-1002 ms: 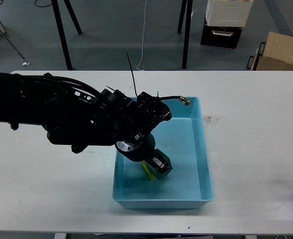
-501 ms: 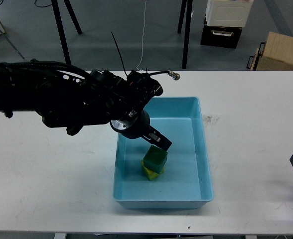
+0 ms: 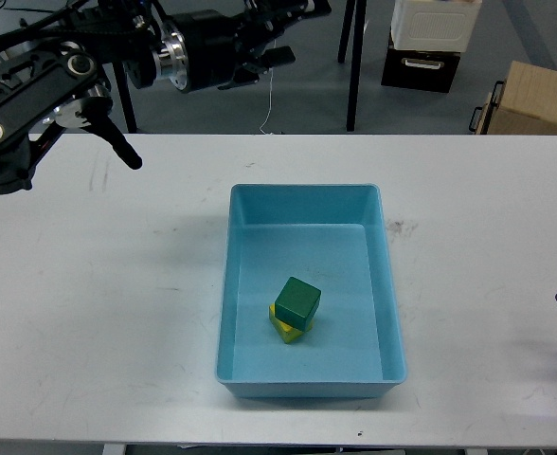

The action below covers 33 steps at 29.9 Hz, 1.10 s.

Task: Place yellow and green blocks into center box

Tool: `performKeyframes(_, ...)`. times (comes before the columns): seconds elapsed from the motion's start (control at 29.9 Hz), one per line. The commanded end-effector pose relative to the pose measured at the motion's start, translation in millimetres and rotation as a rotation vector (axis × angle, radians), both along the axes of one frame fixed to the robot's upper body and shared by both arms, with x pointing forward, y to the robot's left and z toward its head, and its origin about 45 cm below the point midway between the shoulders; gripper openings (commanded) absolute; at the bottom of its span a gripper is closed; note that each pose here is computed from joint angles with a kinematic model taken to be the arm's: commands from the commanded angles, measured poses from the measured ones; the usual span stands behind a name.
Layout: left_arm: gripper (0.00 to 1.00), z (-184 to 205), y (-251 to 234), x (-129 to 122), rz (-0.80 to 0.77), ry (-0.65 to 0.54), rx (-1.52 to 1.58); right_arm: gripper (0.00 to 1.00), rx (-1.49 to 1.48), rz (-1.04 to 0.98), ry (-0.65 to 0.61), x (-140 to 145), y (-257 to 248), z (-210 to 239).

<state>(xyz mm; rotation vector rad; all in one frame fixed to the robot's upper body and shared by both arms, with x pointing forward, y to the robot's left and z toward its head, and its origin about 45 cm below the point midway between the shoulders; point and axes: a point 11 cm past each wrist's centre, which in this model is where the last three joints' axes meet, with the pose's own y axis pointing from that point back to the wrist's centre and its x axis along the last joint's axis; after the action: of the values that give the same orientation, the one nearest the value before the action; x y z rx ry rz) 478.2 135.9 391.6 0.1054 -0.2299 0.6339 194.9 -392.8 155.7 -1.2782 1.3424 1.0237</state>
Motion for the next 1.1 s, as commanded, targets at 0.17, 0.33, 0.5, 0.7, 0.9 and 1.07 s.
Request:
performKeyframes(0.17,1.0,-17.6,104.5,3.0,0.19,0.24,-0.54,1.0,-0.022,0.022,0.024,-2.8,6.2,-6.0)
performKeyframes(0.33,1.0,-45.8,171.8,-18.7,0.314,0.278,-0.928,1.0,-0.016,0.031,0.004,3.2,11.0,-2.4)
performKeyframes(0.5,1.0,-100.0,209.1,-82.7,0.403,0.286,-1.202,1.0,-0.072,0.065,-0.046,22.6,15.7,11.3)
performKeyframes(0.7,1.0,-151.4,179.0,-146.9,0.416,0.389,-1.348,1.0,-0.086,0.092,-0.083,29.1,28.4,19.9)
performKeyframes(0.9,1.0,-168.3,154.7,-193.1,0.412,0.457,-1.453,1.0,-0.075,0.11,-0.082,12.9,37.6,24.6)
performKeyframes(1.07,1.0,-193.0,154.3,-217.5,0.475,0.525,-1.446,1.0,-0.077,0.079,-0.073,7.8,30.2,22.8)
